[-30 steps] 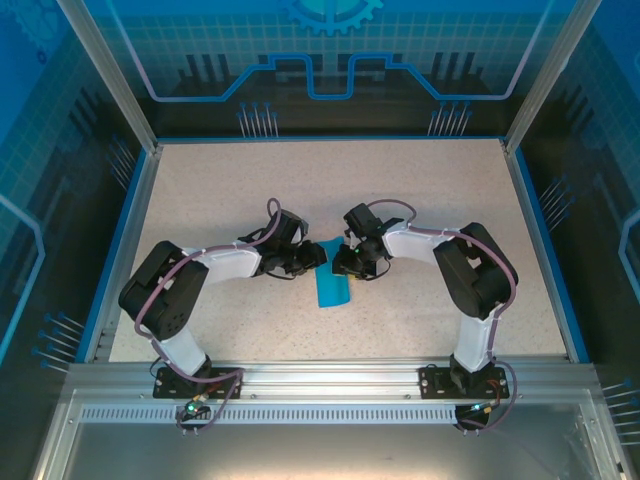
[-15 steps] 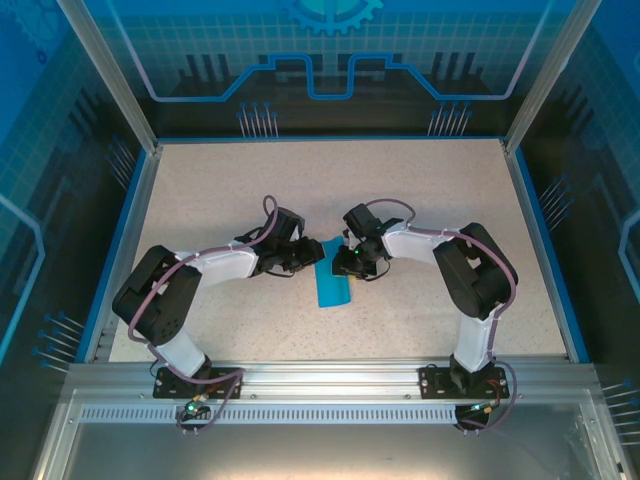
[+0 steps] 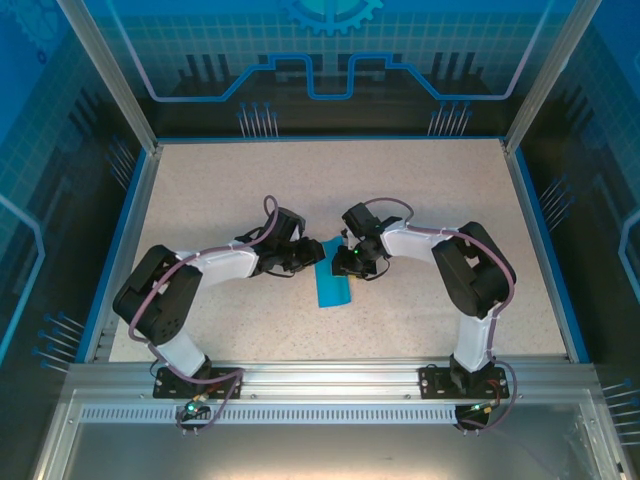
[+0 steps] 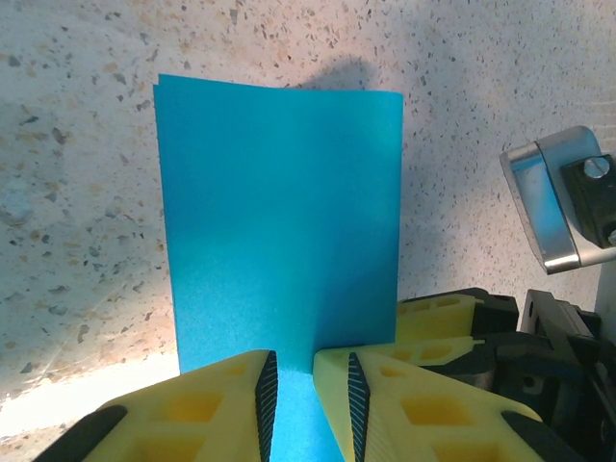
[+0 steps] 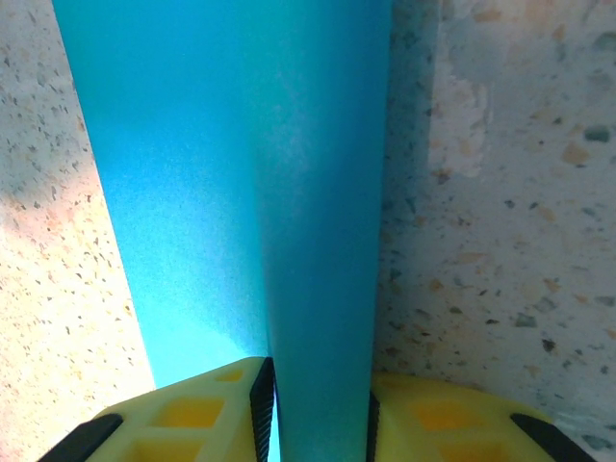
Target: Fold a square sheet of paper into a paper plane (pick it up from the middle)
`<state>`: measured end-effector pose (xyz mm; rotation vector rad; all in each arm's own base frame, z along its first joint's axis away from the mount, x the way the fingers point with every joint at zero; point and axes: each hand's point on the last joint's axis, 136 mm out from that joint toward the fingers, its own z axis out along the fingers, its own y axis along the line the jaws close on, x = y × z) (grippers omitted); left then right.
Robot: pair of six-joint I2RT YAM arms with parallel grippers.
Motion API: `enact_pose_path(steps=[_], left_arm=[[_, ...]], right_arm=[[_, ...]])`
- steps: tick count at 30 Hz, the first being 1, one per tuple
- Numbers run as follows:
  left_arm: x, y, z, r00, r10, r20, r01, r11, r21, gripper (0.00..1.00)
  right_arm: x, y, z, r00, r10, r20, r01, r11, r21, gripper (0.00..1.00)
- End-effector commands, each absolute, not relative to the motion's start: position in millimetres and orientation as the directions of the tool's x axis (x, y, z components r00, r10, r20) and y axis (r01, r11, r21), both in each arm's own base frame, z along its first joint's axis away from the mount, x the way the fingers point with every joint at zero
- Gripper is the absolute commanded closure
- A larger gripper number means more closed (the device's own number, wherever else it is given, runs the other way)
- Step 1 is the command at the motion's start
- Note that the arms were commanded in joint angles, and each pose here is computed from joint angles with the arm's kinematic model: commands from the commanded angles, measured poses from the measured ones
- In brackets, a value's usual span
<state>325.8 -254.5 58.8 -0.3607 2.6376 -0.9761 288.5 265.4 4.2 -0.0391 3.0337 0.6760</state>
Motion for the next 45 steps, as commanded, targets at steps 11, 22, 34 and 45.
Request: enact_pose_path(steps=[11, 22, 34, 45], left_arm=[[324.4, -268.0, 57.3, -0.946, -0.28, -0.163, -0.099, 0.728, -0.679, 0.73], [323.4, -270.3, 53.1, -0.952, -0.268, -0.148, -0.101, 0.731, -0.675, 0.73], [320.0, -271.8, 43.1, -0.959, -0.255, -0.12, -0.113, 0.739, -0.664, 0.74], [313.5, -266.9, 26.5, -0.964, -0.253, -0.087, -0.145, 0.768, -0.624, 0.76]], right_arm=[[270.1, 227.7, -71.0, -0.998, -0.06, 0.021, -0.054, 0.978, 0.201, 0.7], [270.2, 227.6, -74.1, -0.998, -0.065, 0.027, -0.059, 0.979, 0.196, 0.71], [270.3, 226.7, -78.1, -0.997, -0.069, 0.033, -0.062, 0.981, 0.186, 0.72], [270.0, 228.6, -78.9, -0.997, -0.066, 0.039, -0.057, 0.979, 0.195, 0.72]])
